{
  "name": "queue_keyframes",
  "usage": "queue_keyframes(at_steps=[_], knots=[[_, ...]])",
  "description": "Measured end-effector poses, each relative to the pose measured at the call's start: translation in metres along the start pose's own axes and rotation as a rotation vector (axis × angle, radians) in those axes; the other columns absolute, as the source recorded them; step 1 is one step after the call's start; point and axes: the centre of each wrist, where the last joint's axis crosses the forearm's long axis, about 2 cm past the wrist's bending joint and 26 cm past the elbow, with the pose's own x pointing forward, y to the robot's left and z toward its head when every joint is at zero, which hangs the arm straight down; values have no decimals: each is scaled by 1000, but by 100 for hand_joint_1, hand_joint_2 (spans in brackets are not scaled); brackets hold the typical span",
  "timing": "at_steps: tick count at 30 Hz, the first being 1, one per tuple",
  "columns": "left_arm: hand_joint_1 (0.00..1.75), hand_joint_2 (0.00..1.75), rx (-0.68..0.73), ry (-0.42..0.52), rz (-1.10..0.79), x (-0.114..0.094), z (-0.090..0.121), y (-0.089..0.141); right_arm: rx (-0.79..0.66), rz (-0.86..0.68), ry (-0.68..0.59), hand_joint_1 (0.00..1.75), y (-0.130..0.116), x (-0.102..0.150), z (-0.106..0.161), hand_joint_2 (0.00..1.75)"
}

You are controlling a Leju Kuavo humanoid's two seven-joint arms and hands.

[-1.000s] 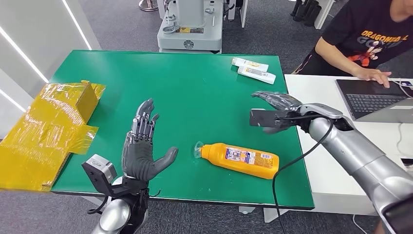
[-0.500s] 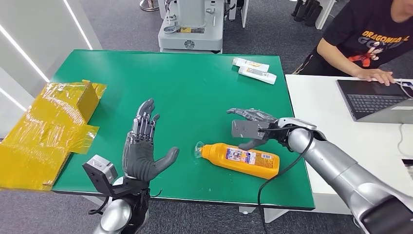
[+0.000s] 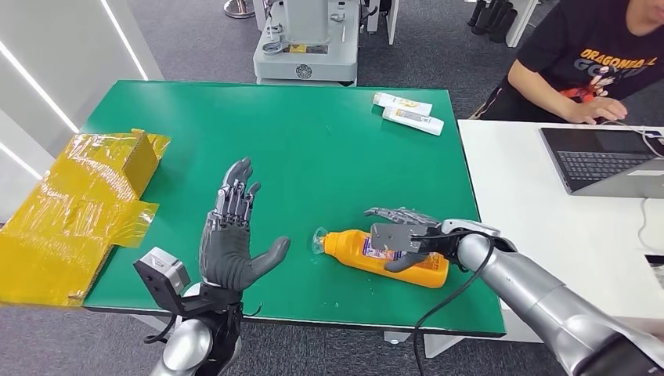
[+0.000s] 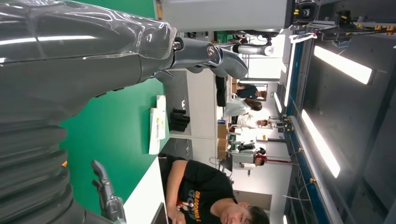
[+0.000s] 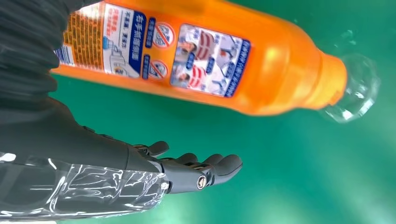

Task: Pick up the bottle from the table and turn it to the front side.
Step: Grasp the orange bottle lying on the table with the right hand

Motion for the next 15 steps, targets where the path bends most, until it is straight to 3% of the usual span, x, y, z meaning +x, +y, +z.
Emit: queue_keyframes(at_steps=[15], knots=[[0,175,-6,-4,14,1,-2,0,68,3,99,0,4,-13,4,175]])
